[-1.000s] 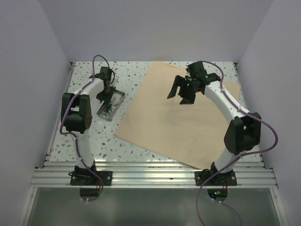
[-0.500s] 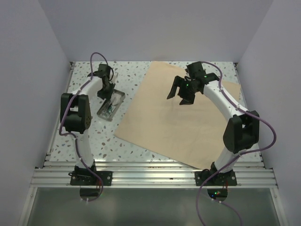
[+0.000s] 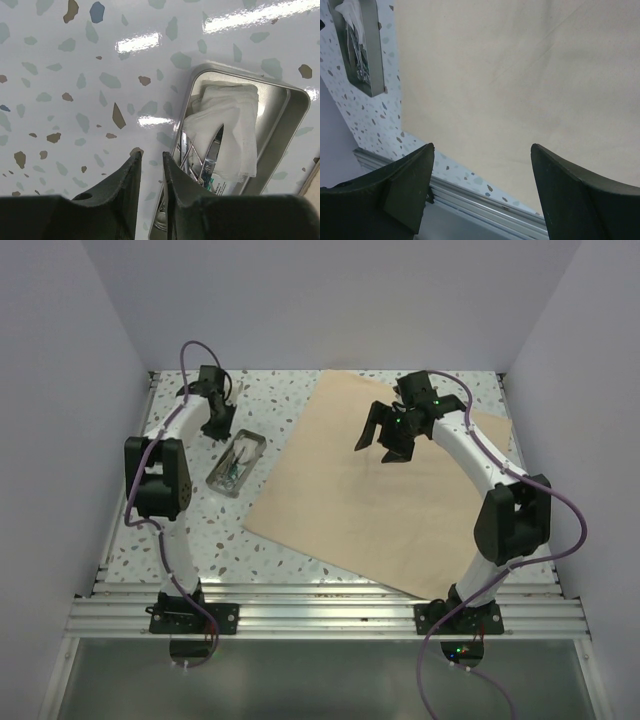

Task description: Prepare the surgical pack

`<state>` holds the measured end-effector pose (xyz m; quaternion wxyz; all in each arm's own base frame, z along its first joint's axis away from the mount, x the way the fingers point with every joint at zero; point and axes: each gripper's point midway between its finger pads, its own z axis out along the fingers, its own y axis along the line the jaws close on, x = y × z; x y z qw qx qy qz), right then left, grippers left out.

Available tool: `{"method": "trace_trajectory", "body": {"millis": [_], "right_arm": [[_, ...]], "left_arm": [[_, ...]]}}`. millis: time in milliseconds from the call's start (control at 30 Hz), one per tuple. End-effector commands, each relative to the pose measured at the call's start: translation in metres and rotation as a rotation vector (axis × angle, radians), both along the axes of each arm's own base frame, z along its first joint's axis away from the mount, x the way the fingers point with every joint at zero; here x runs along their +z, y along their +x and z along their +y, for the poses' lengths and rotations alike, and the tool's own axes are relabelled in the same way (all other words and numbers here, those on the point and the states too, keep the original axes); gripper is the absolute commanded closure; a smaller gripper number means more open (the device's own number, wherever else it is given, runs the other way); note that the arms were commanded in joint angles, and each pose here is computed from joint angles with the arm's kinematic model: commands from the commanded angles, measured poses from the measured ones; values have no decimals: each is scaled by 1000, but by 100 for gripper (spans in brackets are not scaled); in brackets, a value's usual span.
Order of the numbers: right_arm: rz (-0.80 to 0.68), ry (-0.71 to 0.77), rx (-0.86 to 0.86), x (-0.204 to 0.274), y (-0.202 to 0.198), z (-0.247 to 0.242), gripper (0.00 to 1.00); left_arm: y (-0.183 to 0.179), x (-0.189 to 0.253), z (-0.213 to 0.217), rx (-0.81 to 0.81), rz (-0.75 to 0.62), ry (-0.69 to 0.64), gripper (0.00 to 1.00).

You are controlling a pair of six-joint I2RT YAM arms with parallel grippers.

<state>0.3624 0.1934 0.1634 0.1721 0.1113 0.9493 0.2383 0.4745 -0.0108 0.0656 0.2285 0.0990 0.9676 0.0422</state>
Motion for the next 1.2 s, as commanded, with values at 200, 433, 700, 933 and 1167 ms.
{"method": "trace_trajectory", "body": {"millis": [200, 433, 700, 933, 1167], "right_arm": [[-29, 24, 18, 12, 8, 7, 18], [-20, 22, 15, 9, 7, 6, 18], [-19, 20, 14, 8, 10, 7, 18], [-12, 18, 12, 5, 12, 8, 18], [0, 1, 11, 0, 11, 6, 17]], "left_arm": [[6, 3, -10, -6, -21, -63, 70], [6, -5, -14, -23, -11, -81, 72], [5, -16, -17, -28, 13, -94, 74], [9, -31, -12, -18, 35, -82, 81], [12, -47, -13, -17, 68, -84, 82]]}}
